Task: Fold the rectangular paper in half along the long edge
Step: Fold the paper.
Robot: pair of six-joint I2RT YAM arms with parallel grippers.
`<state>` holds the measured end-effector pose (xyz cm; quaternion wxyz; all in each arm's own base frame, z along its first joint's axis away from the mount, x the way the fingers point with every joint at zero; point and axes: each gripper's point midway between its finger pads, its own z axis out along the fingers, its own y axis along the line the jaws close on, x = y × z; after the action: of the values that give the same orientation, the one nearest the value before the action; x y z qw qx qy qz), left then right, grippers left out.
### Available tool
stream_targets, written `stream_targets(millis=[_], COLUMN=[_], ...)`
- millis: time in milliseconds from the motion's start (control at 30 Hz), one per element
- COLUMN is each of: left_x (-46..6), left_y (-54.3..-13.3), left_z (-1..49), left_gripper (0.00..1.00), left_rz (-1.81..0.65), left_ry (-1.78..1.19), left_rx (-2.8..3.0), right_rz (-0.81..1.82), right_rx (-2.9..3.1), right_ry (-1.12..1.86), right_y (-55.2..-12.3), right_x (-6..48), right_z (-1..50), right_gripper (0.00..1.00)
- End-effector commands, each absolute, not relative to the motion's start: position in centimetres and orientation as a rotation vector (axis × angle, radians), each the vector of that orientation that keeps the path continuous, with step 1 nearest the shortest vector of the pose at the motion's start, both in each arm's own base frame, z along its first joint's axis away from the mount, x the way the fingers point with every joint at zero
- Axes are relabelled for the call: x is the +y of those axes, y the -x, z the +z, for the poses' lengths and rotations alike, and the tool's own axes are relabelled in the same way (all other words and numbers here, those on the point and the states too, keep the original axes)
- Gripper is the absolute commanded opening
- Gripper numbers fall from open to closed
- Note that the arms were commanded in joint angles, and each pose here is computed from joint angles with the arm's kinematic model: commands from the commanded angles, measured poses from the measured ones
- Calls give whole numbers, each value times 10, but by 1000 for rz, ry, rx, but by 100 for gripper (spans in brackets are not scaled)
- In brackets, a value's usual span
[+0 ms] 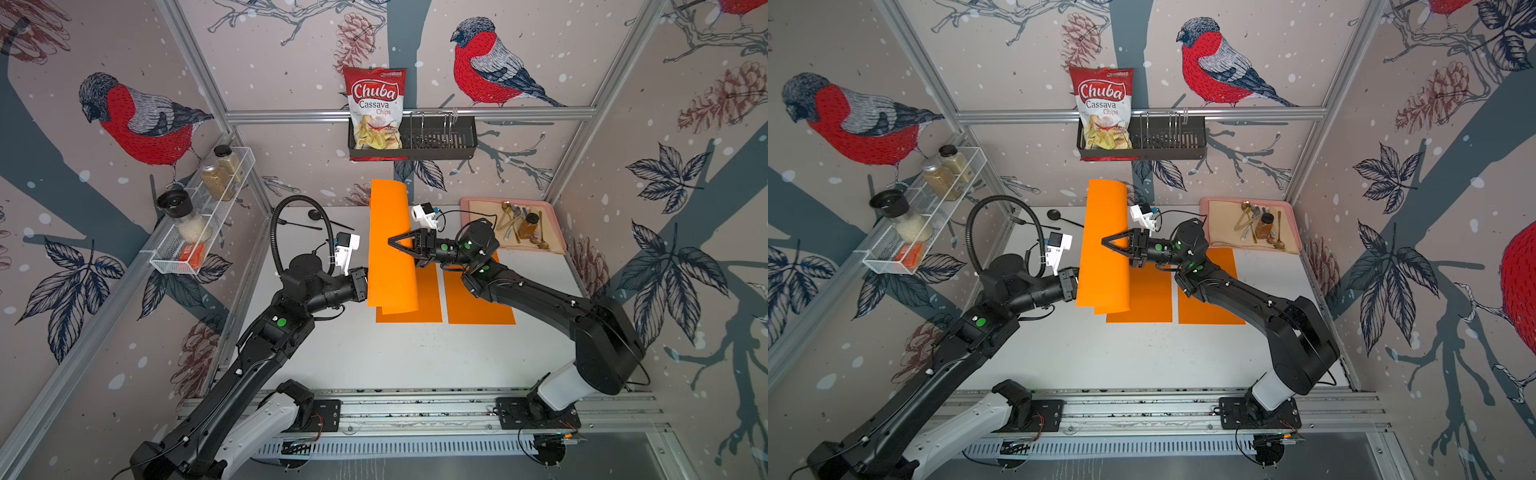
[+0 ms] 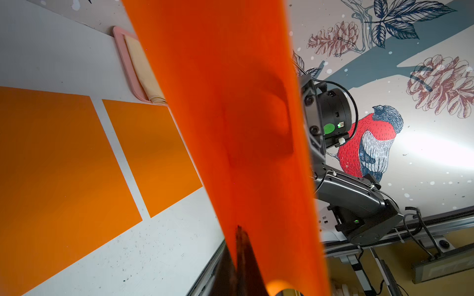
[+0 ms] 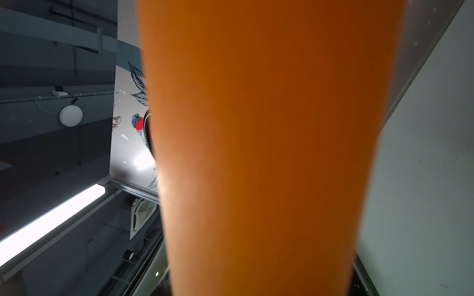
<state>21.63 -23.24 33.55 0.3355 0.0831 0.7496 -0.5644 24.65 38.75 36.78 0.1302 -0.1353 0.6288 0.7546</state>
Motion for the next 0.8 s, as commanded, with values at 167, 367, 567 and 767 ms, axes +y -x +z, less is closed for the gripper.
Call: stream_targets(millis=[167, 367, 567, 767], left_x=[-230, -231, -232, -233], left_y=[-217, -218, -218, -218], left_z=[339, 336, 335, 336], left_gripper=[0, 0, 0, 0], left_rz=[-1435, -1437, -1447, -1451], left_ry=[-233, -229, -234, -239], left_rx=[1938, 1945, 1947, 1944], right_rz=[2145, 2148, 2142, 2142], right_rx=[1788, 1789, 1790, 1788], right_ry=[432, 434, 426, 428], right_y=[-244, -245, -247, -248], right_x=[380, 382, 385, 386], right_z=[377, 376, 374, 373], right_gripper=[64, 64, 58, 50])
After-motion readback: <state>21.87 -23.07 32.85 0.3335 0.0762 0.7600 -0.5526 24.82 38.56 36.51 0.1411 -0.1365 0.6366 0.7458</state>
